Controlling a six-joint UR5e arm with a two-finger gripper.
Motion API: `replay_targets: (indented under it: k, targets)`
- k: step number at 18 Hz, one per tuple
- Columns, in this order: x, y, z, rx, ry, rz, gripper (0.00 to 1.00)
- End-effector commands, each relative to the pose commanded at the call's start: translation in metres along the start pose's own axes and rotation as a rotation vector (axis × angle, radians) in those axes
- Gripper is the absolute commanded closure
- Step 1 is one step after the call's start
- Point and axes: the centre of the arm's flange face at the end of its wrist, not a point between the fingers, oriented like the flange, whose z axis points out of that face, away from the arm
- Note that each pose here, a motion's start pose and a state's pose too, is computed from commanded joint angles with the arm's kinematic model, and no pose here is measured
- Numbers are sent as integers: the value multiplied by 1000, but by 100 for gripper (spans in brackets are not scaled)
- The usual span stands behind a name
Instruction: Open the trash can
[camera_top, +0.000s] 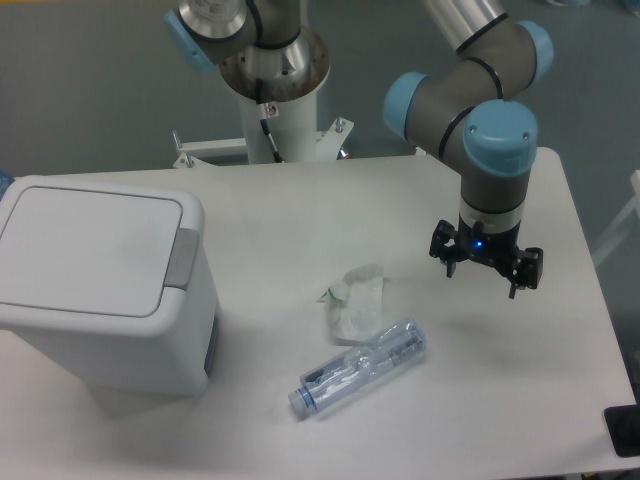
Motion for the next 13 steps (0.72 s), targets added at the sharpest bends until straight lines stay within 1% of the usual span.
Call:
replay_targets:
  k: [9, 13]
  targets:
    - [0, 0, -4, 4, 2, -12, 0]
    - [7, -8, -8, 14, 2, -22, 0]
